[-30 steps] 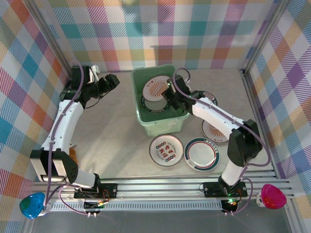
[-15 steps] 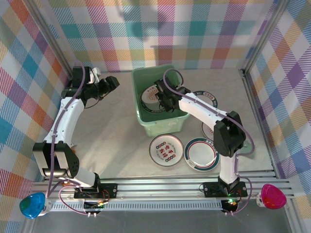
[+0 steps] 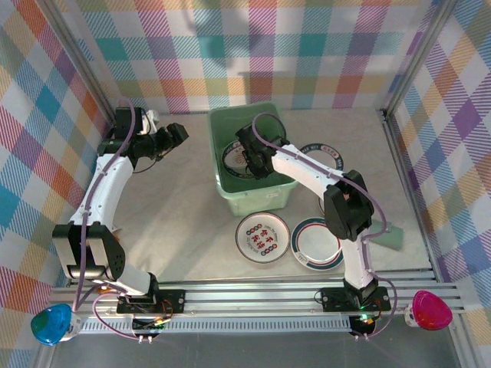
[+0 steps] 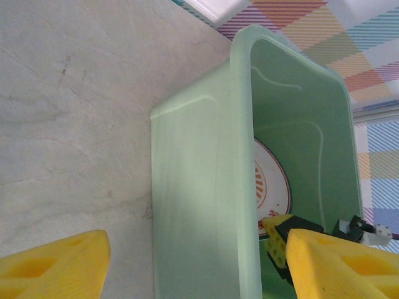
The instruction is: Place the plates into the plastic bin on the countertop
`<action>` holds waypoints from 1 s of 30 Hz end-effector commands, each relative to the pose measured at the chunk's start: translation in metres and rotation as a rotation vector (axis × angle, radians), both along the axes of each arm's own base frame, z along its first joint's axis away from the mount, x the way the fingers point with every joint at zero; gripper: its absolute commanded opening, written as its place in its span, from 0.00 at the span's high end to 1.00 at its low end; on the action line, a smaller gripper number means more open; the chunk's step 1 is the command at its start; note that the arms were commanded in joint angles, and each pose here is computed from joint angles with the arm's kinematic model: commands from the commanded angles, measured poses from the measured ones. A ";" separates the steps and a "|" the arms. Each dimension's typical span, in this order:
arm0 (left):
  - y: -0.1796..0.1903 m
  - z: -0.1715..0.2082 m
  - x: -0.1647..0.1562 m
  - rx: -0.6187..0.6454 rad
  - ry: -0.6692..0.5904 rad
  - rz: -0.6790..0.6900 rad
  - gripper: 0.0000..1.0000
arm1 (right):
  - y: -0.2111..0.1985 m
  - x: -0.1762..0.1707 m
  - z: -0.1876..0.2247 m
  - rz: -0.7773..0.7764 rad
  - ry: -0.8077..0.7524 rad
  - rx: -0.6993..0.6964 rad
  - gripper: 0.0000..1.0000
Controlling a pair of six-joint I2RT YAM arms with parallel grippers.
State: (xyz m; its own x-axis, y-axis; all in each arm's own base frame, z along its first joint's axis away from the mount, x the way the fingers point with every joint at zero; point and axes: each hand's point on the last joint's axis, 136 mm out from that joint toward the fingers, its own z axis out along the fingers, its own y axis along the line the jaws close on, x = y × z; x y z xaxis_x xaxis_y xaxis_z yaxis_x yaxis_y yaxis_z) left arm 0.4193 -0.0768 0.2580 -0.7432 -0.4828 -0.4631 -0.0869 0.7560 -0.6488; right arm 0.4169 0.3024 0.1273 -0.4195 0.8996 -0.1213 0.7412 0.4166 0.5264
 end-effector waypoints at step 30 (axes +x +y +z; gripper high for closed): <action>0.003 -0.020 -0.021 0.006 0.078 -0.017 0.26 | 0.020 0.025 -0.030 -0.048 -0.070 0.039 0.85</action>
State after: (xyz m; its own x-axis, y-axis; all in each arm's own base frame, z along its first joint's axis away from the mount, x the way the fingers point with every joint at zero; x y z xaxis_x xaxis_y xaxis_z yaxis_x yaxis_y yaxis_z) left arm 0.4071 -0.0760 0.2321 -0.7796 -0.4790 -0.4034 -0.1373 0.7592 -0.6362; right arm 0.4393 0.3207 0.1034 -0.3570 0.9292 -0.0953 0.7190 0.3384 0.6071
